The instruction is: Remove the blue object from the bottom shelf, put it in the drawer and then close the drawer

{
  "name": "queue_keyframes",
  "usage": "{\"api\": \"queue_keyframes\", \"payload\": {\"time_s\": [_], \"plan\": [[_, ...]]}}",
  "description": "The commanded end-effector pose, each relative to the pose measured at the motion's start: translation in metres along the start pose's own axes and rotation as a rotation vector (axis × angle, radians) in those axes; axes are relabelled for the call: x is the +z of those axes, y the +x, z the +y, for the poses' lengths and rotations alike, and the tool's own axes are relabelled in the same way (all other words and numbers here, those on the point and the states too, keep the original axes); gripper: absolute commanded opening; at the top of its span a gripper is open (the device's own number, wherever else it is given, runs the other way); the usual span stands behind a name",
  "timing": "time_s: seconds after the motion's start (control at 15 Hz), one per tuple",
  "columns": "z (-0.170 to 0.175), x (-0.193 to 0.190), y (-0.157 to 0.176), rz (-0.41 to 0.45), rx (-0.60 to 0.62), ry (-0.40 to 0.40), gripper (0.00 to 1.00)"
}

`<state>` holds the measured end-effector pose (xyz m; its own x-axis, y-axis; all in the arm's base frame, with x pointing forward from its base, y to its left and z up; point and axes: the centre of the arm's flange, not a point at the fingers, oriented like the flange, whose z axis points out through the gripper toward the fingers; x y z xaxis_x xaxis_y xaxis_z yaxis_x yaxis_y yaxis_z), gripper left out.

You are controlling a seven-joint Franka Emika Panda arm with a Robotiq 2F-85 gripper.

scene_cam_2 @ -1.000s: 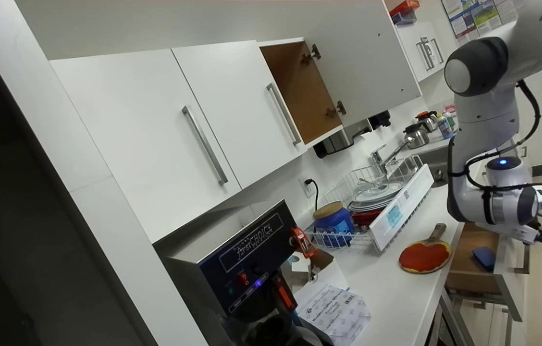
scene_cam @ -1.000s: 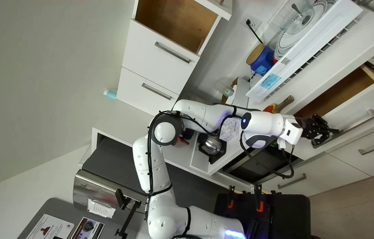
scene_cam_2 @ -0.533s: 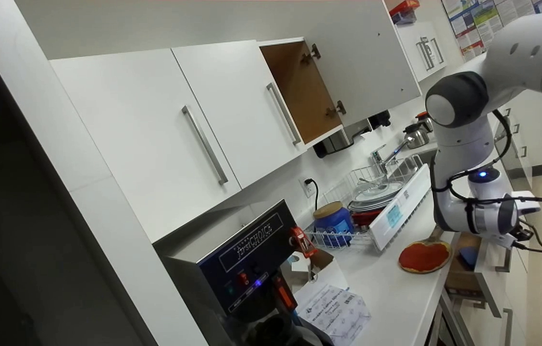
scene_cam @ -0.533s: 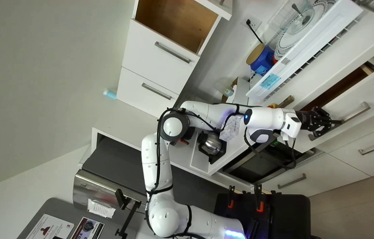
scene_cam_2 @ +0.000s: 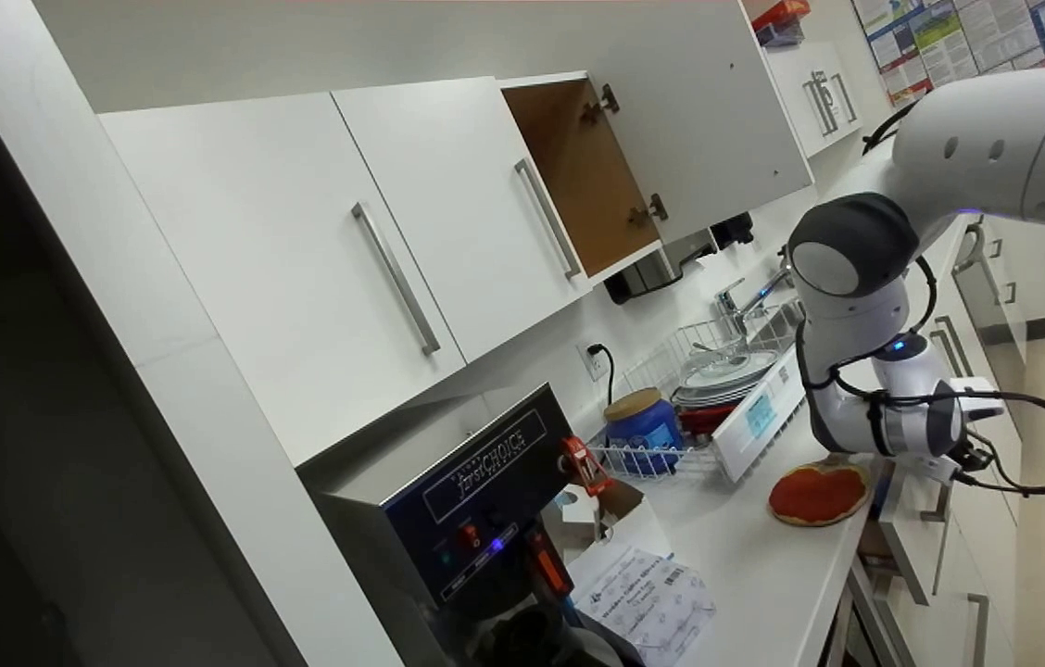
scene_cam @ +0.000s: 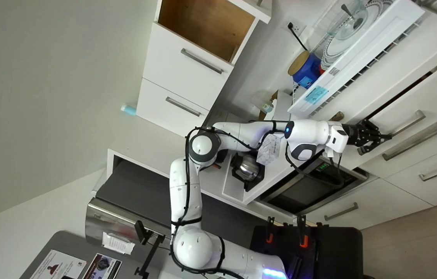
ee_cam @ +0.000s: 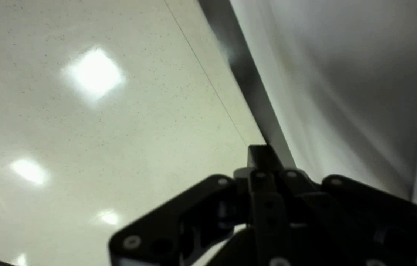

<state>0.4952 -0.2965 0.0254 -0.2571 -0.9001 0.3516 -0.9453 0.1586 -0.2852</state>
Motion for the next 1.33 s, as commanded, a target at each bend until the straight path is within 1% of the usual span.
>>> {"api": "queue_keyframes", "payload": {"time_s": [0.0,0.13,0.27,0.47,0.6,0.73,0.87,1.07,1.13,1.27], "plan": [[0.001,-0.016,0.023,-0.185,-0.007,0.015,0.00],[0.006,-0.022,0.037,-0.252,-0.044,0.065,0.00],[0.002,-0.026,0.051,-0.312,-0.069,0.100,0.00],[0.002,-0.033,0.072,-0.389,-0.108,0.142,0.00],[0.008,-0.033,0.085,-0.458,-0.151,0.166,0.00],[0.017,-0.029,0.094,-0.516,-0.167,0.180,0.00],[0.028,-0.021,0.104,-0.591,-0.157,0.190,0.00],[0.043,-0.001,0.113,-0.717,-0.101,0.198,0.00],[0.047,0.005,0.115,-0.771,-0.076,0.205,0.00],[0.056,0.009,0.118,-0.849,-0.048,0.198,0.00]]}}
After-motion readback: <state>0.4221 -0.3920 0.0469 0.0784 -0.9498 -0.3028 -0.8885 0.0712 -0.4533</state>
